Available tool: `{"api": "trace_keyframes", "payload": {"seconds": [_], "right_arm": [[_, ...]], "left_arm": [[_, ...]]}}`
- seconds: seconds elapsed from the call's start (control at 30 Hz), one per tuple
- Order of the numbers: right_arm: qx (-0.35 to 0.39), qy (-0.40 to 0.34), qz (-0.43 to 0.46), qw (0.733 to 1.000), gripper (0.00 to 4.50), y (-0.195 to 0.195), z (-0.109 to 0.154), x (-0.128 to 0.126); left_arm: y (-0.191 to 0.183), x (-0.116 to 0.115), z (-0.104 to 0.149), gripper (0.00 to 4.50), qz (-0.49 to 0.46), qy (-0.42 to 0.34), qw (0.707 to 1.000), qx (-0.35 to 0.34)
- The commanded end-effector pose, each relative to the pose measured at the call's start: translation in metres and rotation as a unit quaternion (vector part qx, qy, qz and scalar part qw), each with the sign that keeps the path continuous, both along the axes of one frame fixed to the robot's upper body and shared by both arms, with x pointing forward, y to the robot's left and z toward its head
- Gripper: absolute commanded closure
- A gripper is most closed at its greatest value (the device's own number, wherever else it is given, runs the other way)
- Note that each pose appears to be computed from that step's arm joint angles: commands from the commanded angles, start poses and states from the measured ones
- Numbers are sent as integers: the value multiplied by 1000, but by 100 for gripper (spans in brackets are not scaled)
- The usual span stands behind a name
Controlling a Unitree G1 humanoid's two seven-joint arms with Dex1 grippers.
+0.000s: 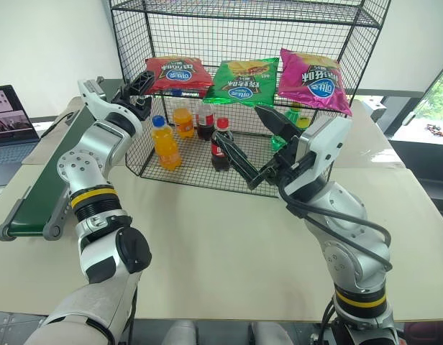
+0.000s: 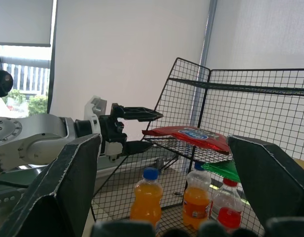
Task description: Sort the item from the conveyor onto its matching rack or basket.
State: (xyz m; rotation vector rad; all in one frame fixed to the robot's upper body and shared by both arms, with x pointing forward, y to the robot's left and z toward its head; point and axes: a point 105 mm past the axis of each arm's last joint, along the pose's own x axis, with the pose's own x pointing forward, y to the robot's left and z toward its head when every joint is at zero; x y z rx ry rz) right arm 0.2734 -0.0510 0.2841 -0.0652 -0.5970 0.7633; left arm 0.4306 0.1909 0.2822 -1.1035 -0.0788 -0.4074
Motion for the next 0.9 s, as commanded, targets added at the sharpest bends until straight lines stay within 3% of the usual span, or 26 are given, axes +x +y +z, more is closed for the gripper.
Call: {"api": "trace_keyframes", "payload": {"seconds": [0.03, 0.17, 0.27, 0.33, 0.57, 0.73, 0.9], "right_arm": [[11, -26, -3, 1000, 0, -2, 12, -7], [11, -25, -5, 1000, 0, -2, 11, -7], [11, -24, -7, 1000, 0, -3, 10, -7], [11, -23, -7, 1000, 0, -3, 10, -7], [12, -22, -8, 1000, 0, -3, 9, -8], [13, -21, -8, 1000, 0, -3, 9, -8], [13, -21, -8, 1000, 0, -2, 9, -8]], "left_arm": [[-1, -3, 11, 1, -3, -17, 1000, 7], [-1, -3, 12, 1, -4, -21, 1000, 4], [1, -6, 18, 78, -6, -34, 999, -7], [2, -8, 18, 144, -5, -34, 999, -7], [6, -12, 19, 446, 7, -30, 999, -10], [11, -12, 22, 446, 18, -32, 999, 1], [32, 5, 28, 446, 63, -16, 998, 20]]}}
